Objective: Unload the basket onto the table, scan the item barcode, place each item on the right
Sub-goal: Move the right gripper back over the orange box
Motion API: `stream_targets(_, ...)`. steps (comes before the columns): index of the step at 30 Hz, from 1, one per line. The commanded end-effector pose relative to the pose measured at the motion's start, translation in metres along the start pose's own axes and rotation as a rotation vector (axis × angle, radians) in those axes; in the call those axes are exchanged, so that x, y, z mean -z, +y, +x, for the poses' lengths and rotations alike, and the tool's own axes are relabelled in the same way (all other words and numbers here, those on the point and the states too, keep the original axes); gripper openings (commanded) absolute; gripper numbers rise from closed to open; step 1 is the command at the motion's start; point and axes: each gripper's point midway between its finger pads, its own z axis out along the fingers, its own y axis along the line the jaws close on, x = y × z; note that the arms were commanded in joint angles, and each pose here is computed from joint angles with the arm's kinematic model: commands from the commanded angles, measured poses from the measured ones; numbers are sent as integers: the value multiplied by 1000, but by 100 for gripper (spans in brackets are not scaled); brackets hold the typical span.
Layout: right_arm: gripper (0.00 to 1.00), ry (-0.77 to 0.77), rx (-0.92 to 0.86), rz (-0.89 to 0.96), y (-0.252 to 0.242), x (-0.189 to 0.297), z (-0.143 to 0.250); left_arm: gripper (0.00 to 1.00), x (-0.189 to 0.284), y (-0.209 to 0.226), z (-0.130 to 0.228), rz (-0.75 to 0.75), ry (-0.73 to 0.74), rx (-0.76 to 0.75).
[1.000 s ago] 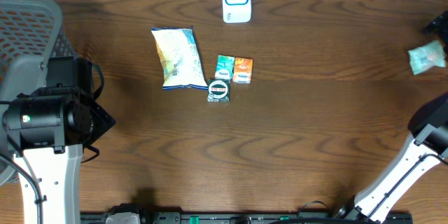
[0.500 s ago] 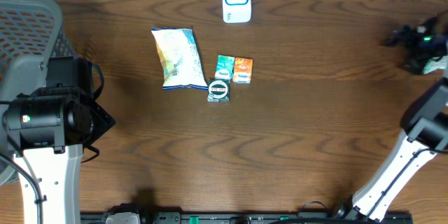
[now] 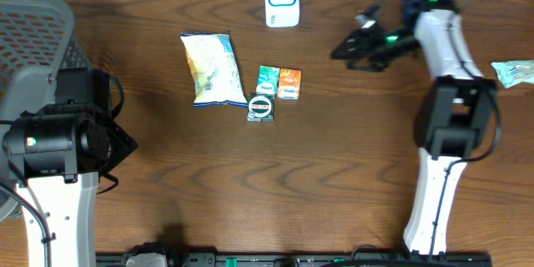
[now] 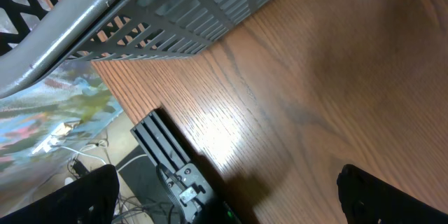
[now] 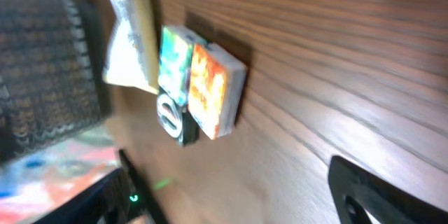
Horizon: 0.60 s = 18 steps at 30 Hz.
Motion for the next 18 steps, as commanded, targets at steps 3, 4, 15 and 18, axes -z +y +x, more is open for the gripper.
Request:
stream_targets(3, 86, 49, -80, 184, 11, -41, 5, 98, 1, 2, 0, -4, 0, 16)
stream_targets(4, 86, 52, -71, 203, 15, -48, 5, 98, 1, 2, 0, -4, 0, 16)
stream_targets(15, 63, 55, -127, 392, 15, -82, 13, 98, 1, 2, 0, -4, 0, 16)
stream_targets(18, 61, 72, -131, 395, 15, -88, 19, 98, 1, 2, 0, -4, 0, 16)
